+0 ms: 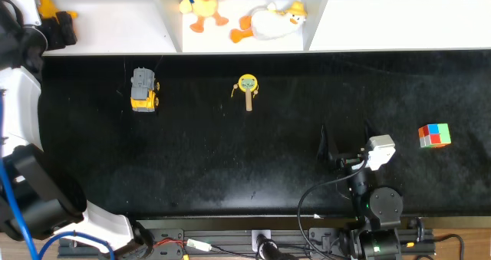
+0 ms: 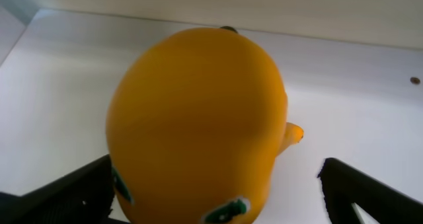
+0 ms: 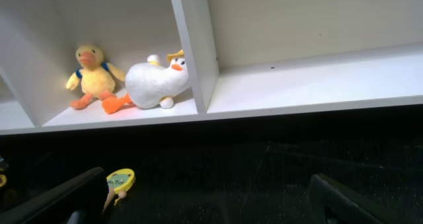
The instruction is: Store Toys
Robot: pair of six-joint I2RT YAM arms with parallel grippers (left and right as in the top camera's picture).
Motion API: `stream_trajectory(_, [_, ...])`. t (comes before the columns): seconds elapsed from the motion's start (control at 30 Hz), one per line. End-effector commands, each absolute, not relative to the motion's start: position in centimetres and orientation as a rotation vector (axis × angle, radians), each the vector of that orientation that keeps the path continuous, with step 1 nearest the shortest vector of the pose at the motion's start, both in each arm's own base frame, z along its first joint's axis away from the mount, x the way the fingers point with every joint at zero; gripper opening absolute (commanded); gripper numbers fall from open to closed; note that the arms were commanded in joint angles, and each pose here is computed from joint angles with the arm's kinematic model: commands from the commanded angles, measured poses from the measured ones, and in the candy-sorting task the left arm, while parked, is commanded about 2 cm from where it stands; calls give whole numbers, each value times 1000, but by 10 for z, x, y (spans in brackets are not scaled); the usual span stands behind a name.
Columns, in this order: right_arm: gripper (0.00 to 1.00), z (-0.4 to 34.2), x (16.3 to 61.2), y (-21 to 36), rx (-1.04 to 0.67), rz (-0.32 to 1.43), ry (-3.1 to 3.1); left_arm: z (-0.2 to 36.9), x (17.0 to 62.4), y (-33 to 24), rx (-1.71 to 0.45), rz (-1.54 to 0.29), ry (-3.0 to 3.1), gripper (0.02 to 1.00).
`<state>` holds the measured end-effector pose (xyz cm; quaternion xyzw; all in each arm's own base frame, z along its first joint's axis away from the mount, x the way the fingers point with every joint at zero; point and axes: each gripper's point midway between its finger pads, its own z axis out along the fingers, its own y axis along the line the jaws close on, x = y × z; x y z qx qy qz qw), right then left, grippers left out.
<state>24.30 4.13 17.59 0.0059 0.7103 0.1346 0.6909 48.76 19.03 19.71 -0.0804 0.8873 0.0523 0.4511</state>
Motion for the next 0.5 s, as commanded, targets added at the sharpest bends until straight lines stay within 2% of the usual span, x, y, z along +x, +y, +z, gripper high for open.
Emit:
stream_trajectory(0.03, [996, 173, 243, 44, -1, 305, 1587, 200, 493, 191, -195, 134, 2185, 998])
stream_trajectory(0.17, [996, 173, 243, 44, -1, 305, 1587, 204, 492, 190, -197, 134, 2177, 998])
stream_trajectory(0.5, [996, 173, 243, 44, -1, 305, 1587, 257, 455, 173, -193, 141, 2160, 998])
